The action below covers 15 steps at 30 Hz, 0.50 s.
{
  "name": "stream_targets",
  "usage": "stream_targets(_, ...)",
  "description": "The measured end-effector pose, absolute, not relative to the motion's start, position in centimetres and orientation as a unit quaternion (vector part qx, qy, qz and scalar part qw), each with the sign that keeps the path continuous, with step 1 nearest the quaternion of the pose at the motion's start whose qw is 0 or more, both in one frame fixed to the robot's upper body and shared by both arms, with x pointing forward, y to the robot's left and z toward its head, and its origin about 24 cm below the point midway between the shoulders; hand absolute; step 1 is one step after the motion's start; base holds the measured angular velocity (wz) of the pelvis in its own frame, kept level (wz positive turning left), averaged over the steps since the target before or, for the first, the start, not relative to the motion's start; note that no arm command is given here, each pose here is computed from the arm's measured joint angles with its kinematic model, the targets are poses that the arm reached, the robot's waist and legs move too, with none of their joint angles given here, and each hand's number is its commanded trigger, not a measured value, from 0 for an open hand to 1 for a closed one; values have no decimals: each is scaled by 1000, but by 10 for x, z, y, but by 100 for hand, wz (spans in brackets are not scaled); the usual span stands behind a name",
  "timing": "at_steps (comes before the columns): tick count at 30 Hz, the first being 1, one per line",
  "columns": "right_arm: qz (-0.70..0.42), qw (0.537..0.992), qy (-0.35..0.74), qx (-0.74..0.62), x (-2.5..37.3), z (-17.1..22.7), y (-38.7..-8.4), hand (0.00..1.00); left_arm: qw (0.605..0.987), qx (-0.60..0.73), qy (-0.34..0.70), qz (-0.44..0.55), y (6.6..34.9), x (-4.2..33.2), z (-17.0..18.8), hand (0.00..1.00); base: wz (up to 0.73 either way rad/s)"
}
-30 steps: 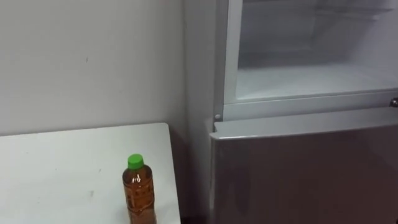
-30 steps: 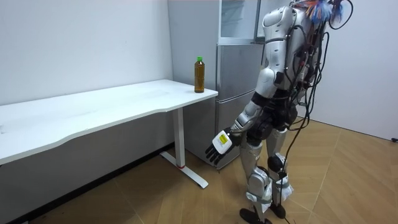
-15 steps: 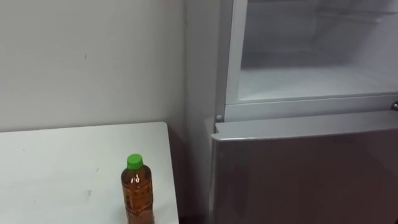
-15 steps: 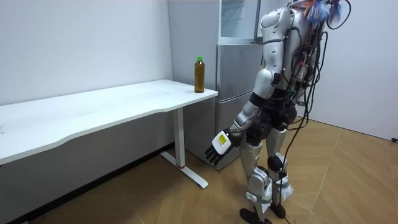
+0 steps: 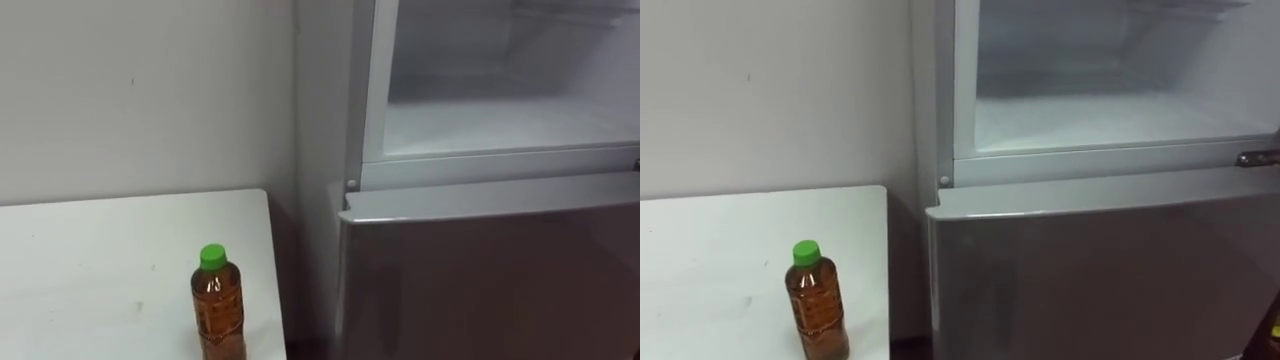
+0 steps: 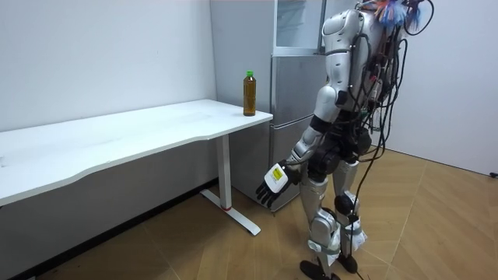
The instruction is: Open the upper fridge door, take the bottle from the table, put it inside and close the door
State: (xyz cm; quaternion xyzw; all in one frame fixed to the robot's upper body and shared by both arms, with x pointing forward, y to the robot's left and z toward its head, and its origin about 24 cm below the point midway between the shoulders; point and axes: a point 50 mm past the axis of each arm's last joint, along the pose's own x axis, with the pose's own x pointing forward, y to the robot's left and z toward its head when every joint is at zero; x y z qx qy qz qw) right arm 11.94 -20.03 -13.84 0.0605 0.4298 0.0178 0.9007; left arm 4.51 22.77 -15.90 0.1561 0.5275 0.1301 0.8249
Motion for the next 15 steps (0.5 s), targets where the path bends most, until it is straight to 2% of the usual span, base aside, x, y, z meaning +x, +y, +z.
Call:
stream_targets(6,58,937,339,66,155,-112,-188,0,832,160,517,123,228,50,-158,0,0)
stream_targets(8,85,952,287,64,169,-93,-179,0,830,162,521,114,229,48,-158,0,0)
stream_targets(15,195,961,186,69,191,-51,-143,0,824,185,527,95,229,46,-159,0,2)
